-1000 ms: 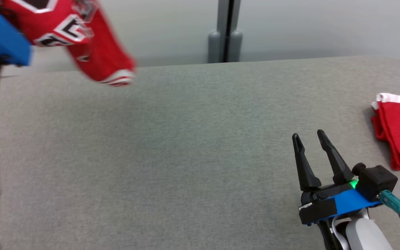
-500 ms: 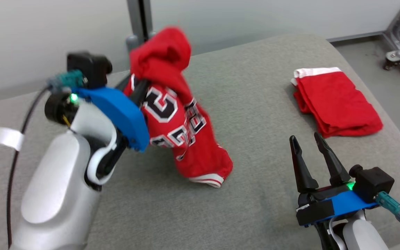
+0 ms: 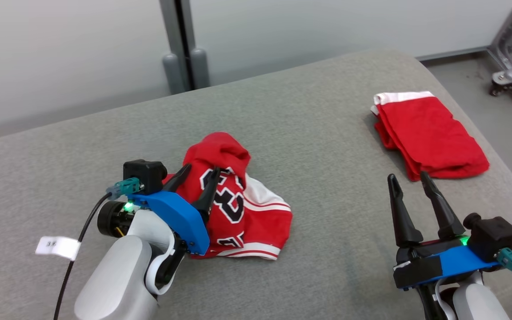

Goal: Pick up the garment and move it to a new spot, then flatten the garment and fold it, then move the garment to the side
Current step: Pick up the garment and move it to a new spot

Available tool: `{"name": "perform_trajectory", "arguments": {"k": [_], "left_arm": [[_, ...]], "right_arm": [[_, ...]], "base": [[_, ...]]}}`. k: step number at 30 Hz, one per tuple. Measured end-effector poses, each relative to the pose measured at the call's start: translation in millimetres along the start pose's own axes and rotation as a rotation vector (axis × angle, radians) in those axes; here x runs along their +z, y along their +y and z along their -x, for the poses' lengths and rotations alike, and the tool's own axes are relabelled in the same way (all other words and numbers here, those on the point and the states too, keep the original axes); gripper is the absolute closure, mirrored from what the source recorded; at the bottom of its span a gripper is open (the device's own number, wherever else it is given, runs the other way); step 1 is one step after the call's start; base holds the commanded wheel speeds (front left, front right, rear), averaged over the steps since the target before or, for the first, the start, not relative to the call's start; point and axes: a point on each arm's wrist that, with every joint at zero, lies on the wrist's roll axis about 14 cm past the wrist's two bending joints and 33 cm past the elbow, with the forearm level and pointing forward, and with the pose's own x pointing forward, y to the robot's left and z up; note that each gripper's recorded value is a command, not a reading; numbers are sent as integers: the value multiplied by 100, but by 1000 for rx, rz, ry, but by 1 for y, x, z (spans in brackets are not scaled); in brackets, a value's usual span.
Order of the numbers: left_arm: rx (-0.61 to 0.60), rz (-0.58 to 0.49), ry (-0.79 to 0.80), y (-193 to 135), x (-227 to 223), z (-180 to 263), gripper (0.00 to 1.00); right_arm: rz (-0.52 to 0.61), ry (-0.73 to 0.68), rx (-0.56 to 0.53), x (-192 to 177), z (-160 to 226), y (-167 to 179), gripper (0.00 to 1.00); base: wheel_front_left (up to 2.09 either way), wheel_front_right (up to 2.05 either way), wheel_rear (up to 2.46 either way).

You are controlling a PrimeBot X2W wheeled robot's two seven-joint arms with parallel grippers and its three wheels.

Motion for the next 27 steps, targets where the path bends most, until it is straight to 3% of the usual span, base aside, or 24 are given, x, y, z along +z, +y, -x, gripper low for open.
{"name": "perform_trajectory", "arguments": {"k": [5, 14, 27], "left_arm": [[44, 34, -197, 12, 27, 29, 0], [279, 32, -428, 64, 32, 108, 0], [575, -60, -498, 115, 19, 190, 0]], "right_arm": [[-4, -1, 56, 0, -7, 17, 0], [-21, 10, 149, -2, -17, 48, 0], [-32, 52, 196, -9, -11, 65, 0]], "base": [[0, 0, 0], [0, 0, 0], [0, 0, 0]]}}
